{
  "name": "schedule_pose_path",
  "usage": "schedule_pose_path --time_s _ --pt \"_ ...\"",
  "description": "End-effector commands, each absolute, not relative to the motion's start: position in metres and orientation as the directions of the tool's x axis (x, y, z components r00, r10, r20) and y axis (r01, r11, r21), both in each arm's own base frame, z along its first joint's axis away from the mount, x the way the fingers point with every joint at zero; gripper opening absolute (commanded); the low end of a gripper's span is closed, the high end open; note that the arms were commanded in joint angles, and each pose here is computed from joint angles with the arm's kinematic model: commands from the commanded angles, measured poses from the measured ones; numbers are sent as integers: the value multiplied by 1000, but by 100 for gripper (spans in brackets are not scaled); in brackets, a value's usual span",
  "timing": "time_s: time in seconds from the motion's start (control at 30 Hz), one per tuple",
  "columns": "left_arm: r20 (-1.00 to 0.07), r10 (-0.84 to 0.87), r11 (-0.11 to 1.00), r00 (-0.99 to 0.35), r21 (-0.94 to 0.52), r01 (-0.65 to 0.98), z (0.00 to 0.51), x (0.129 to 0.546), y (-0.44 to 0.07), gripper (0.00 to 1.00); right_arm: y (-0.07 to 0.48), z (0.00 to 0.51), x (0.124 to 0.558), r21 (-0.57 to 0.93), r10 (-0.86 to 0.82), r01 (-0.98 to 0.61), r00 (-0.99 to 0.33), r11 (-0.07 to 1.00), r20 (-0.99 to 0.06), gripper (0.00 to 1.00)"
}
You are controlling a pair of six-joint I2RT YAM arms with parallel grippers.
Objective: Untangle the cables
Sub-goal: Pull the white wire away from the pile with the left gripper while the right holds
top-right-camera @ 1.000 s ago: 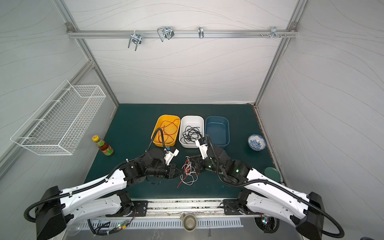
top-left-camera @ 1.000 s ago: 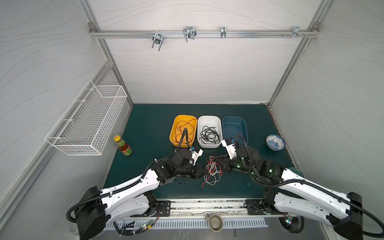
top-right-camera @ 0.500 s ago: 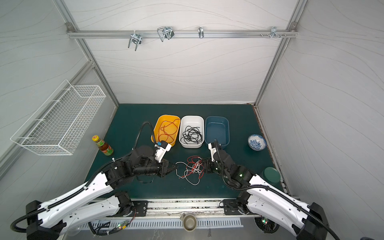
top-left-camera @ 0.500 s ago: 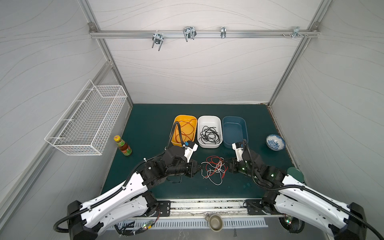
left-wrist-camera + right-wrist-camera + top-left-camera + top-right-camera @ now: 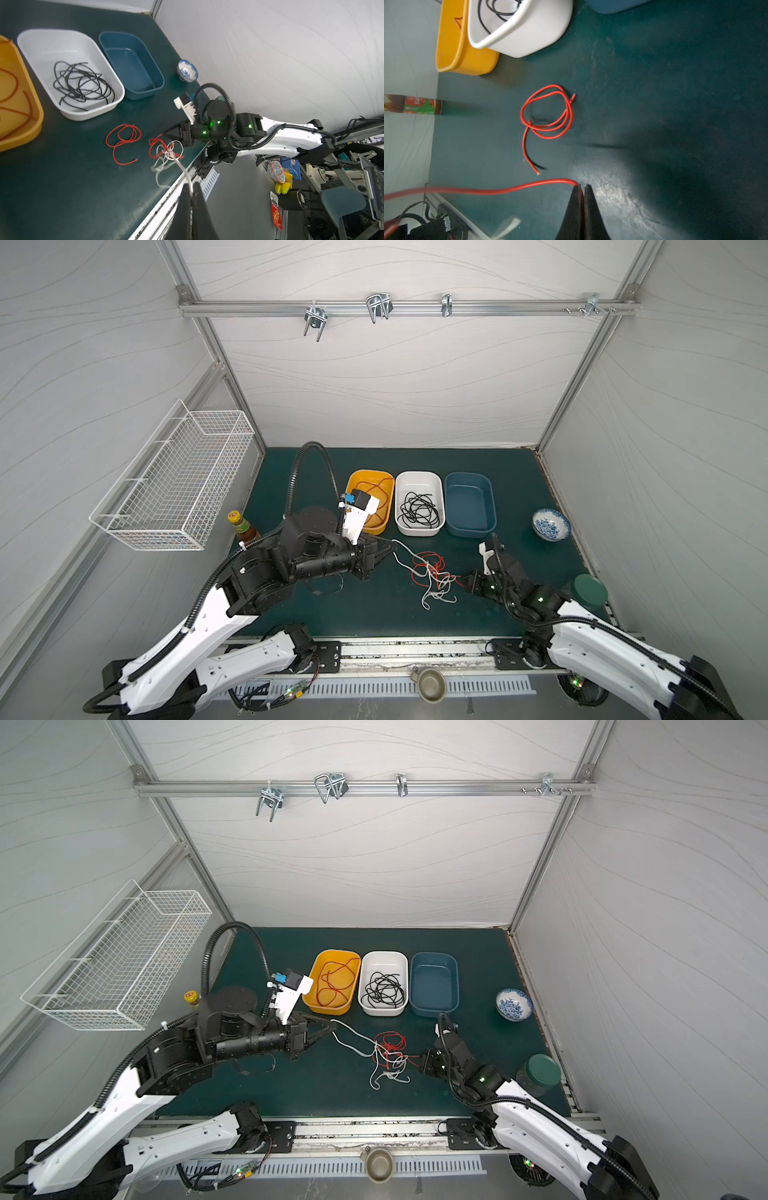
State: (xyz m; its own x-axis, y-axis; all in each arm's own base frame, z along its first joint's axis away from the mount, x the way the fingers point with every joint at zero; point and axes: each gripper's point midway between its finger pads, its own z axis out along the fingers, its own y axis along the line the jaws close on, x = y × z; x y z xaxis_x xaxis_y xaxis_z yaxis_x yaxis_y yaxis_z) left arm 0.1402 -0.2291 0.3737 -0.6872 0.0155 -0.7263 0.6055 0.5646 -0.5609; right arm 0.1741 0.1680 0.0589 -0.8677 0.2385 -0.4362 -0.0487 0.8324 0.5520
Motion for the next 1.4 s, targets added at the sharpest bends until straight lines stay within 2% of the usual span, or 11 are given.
schedule_pose_path --time_s 0.0,0.2,0.5,0.8,1.0,1.13,1.23,1.37 --pt "-787 -10 539 -617 -524 660 419 139 -226 0 158 44 172 534 272 19 -876 845 -400 0" --pt "-820 -48 486 -570 -517 704 473 135 -227 0 148 24 169 510 294 77 -886 857 -359 0" --pt "-853 -66 451 -518 -488 747 516 137 -234 0 142 12 170 504 302 98 -891 858 -340 0" --pt "-916 -118 482 -384 -391 784 573 135 -212 0 140 7 175 491 303 106 -890 865 -341 0" --pt "-900 -87 465 -427 -416 781 560 139 -226 0 154 31 186 485 214 -1 -896 875 -388 0" --pt "-902 -81 470 -425 -410 782 557 142 -229 0 156 60 195 509 220 -60 -853 859 -473 10" --pt "-911 -94 473 -403 -397 787 564 142 -227 0 158 79 198 518 210 -111 -827 848 -522 33" --pt "-912 -82 475 -403 -391 788 563 146 -232 0 164 102 200 520 175 -205 -789 829 -589 45"
